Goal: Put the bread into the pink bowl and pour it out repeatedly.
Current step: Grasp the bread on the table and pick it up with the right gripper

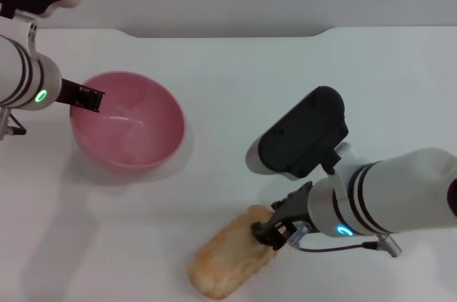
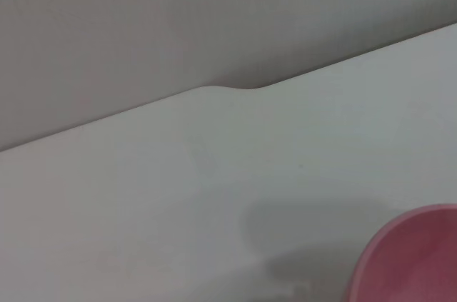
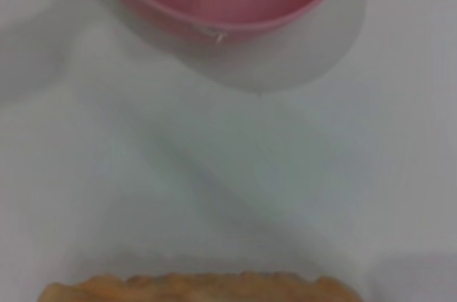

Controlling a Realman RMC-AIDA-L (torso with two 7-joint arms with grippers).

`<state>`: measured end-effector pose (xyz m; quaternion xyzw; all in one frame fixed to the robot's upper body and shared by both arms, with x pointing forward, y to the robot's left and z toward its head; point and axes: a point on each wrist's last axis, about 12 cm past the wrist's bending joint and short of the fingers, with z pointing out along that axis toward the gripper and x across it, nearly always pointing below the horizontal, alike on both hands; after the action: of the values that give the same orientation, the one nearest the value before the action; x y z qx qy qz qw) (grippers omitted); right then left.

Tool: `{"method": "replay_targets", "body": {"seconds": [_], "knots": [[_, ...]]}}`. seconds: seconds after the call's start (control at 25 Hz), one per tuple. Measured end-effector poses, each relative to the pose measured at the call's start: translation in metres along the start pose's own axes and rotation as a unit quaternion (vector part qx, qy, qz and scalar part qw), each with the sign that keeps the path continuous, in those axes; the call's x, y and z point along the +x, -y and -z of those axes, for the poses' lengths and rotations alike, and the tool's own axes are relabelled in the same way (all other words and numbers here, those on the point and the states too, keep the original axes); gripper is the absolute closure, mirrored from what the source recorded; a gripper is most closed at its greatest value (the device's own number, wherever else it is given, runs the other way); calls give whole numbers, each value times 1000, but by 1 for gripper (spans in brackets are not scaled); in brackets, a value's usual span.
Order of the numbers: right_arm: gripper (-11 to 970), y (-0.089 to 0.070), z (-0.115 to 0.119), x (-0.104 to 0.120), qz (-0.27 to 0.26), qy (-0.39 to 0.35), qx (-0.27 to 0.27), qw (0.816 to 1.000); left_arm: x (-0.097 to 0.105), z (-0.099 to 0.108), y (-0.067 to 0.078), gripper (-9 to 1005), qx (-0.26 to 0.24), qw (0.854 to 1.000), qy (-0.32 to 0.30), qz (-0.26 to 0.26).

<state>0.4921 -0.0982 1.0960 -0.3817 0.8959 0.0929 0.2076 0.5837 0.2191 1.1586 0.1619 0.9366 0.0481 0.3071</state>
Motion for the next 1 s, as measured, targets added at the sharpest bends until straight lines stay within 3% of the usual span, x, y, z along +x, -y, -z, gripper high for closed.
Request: {"method": "replay_targets", "body": {"seconds": [0.68, 1.0], "knots": [[726, -6, 5, -5, 40, 3, 14, 999, 3, -1, -1, 947, -2, 1000, -4, -1], [784, -10, 18, -16, 58, 27, 26, 998, 3, -1, -1, 947, -1, 1000, -1, -4]]}}
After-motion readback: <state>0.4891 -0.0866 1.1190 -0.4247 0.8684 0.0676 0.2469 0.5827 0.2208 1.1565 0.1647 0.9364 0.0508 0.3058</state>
